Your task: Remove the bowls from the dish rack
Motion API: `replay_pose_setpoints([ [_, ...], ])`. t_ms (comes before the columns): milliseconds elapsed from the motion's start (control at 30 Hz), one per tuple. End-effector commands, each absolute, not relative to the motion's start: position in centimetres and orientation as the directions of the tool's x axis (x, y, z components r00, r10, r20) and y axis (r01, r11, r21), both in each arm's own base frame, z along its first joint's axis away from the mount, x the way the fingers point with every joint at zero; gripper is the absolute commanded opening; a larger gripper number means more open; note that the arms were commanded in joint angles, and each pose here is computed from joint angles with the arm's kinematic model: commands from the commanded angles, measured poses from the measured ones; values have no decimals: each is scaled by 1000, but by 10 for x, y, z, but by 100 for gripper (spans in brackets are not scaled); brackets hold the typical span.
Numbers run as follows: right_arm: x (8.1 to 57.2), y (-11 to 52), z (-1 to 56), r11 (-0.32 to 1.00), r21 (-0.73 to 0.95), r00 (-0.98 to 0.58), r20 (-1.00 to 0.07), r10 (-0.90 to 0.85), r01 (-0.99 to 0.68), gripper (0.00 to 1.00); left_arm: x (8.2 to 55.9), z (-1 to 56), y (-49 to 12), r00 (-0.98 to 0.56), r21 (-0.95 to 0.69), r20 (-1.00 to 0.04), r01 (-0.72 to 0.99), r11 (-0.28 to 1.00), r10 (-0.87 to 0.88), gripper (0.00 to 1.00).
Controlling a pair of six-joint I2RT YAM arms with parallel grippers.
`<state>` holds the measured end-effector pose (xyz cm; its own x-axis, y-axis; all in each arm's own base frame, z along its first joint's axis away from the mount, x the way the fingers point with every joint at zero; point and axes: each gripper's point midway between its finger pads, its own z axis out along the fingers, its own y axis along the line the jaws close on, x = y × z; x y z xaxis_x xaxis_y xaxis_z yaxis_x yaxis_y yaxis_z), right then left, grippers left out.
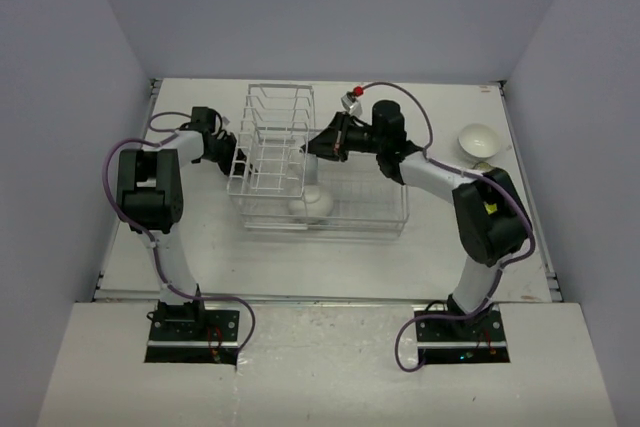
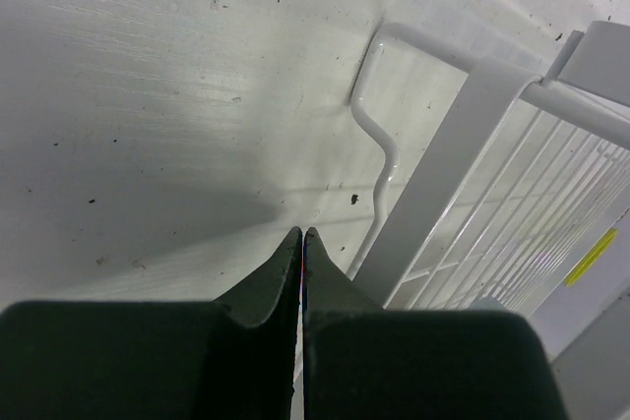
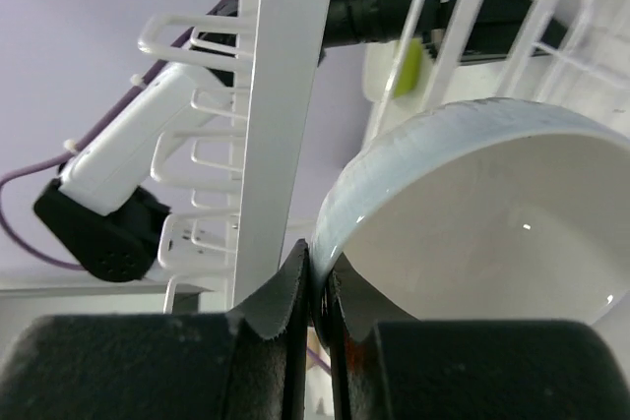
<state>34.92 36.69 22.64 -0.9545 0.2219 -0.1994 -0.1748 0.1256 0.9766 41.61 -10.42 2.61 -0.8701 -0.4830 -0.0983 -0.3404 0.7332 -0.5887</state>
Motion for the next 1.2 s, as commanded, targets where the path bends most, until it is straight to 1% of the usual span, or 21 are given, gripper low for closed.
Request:
replay_pose_setpoints([
  [0,354,330,241,283,922,-919,-328,218,-262,0,426,36,-109,-868,-625,-123,-308,717,-480,0],
  [33,357,323,240,323,896,-901,-381,208,-305,0,426,35,-109,-868,-625,-122,-310,717,-481,0],
  [67,360,314,236,381,887,-908,-359,217,-259,0,425,35,-109,-868,-627,-118,-311,714,-482,0],
  [133,369,294,240,442,853,-884,-407,232,-277,0,424,34,-109,-869,-625,-117,-312,716,-481,0],
  [167,369,287,241,473,844,-889,-397,230,-254,0,425,34,-109,-868,-624,-119,-312,716,-481,0],
  [200,375,277,241,518,818,-874,-420,243,-249,0,425,34,-109,-869,-624,-120,-310,717,-480,0],
  [233,378,271,241,563,772,-851,-481,212,-296,0,425,33,-109,-869,-623,-116,-313,717,-480,0],
  [300,384,260,254,625,720,-832,-518,198,-300,0,425,32,-108,-870,-621,-116,-313,719,-480,0],
  [333,392,258,270,643,682,-796,-578,181,-350,0,425,30,-108,-870,-620,-113,-316,718,-481,0],
  [367,392,249,268,679,659,-804,-570,170,-323,0,424,29,-109,-870,-620,-109,-318,717,-480,0],
  [433,413,223,268,772,567,-770,-616,167,-287,0,425,29,-109,-870,-624,-107,-318,714,-481,0],
  [467,422,203,286,800,541,-747,-638,190,-259,0,425,28,-110,-870,-625,-105,-319,712,-482,0],
  [533,438,173,296,845,491,-715,-667,209,-212,0,425,29,-110,-870,-626,-109,-316,713,-481,0],
  [600,459,121,302,904,421,-683,-681,265,-69,0,425,29,-110,-871,-627,-107,-314,713,-479,0],
  [633,470,95,316,934,356,-634,-726,268,-12,0,425,29,-110,-872,-627,-106,-315,713,-479,0],
  [667,475,67,294,946,314,-669,-686,285,81,0,425,30,-111,-872,-630,-105,-313,711,-477,0],
  [733,482,35,293,953,261,-651,-698,298,156,0,426,29,-111,-872,-632,-105,-313,709,-478,0],
  [800,483,-10,277,943,185,-651,-686,326,278,0,426,28,-111,-873,-631,-101,-314,709,-477,0],
  [867,480,-44,264,926,109,-651,-682,334,362,0,425,27,-112,-872,-633,-97,-317,706,-479,0],
  [1033,483,-84,227,901,34,-685,-637,353,432,0,426,21,-113,-872,-639,-89,-321,699,-482,0],
  [1167,495,-91,214,906,18,-703,-625,340,422,0,425,16,-113,-872,-639,-80,-327,696,-483,0],
])
